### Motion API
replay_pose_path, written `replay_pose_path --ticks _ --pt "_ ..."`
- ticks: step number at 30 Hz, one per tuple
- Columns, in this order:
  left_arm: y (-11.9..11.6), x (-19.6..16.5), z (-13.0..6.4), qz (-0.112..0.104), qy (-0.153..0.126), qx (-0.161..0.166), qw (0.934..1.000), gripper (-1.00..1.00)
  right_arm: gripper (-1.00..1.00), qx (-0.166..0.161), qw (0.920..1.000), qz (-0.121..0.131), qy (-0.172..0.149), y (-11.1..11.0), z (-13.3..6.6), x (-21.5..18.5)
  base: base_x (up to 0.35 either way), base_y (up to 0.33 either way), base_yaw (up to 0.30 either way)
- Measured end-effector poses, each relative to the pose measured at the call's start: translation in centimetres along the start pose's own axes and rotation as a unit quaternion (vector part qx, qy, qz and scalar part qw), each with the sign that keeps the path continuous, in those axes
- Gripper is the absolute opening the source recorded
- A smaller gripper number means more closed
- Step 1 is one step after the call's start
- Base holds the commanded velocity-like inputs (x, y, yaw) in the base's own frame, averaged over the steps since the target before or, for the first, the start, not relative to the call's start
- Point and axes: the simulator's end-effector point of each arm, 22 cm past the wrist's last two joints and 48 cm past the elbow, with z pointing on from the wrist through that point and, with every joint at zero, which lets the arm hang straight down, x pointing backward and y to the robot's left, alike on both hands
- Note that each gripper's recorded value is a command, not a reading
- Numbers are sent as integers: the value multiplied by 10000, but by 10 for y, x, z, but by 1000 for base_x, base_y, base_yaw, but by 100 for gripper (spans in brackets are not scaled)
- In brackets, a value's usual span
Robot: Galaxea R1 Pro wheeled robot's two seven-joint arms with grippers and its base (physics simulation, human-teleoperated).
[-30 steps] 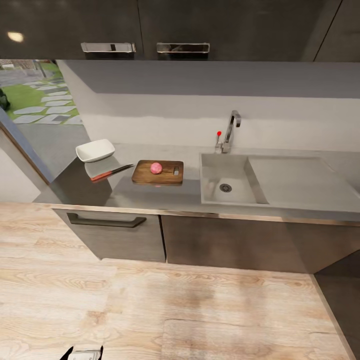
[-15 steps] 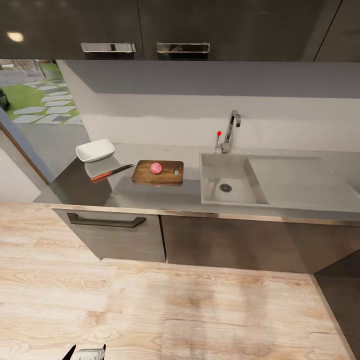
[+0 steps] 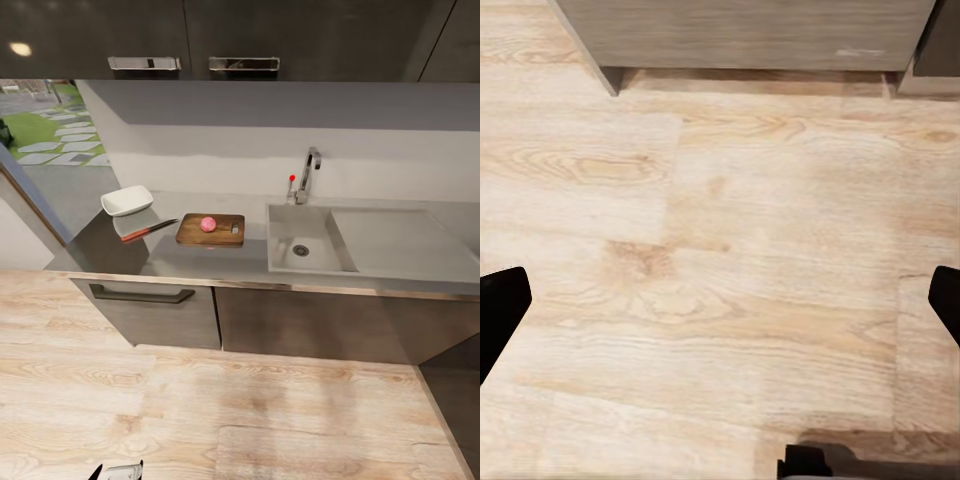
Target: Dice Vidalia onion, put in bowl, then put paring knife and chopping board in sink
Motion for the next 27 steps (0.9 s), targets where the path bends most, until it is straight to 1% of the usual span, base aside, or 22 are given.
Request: replay_pose_path --ticks 4,7,12,20,23,24,26,27 --pt "-1 0 0 -15 9 -11 10000 100 100 25 9999 -34 154 -3 -4 14 0 0 0" --pt "0 1 0 -18 11 -19 10000 100 100 62 9994 -74 342 -8 -9 30 0 0 0" --pt "0 1 0 -16 18 -23 10000 100 100 93 9985 -102 524 -11 -15 47 0 0 0" --pt "0 1 0 -25 18 -33 10000 100 100 92 9982 -117 588 -12 -17 52 0 0 0" --pt "5 4 0 -119 76 -139 9998 100 100 96 9981 -118 592 -12 -18 52 0 0 0" --pt "10 6 0 -223 138 -253 9993 100 100 96 9981 -119 592 -12 -18 52 0 0 0" --pt "16 9 0 -321 198 -372 9986 100 100 94 9981 -119 594 -12 -18 53 0 0 0" --pt "24 12 0 -386 238 -497 9977 100 100 94 9981 -118 591 -12 -17 52 0 0 0"
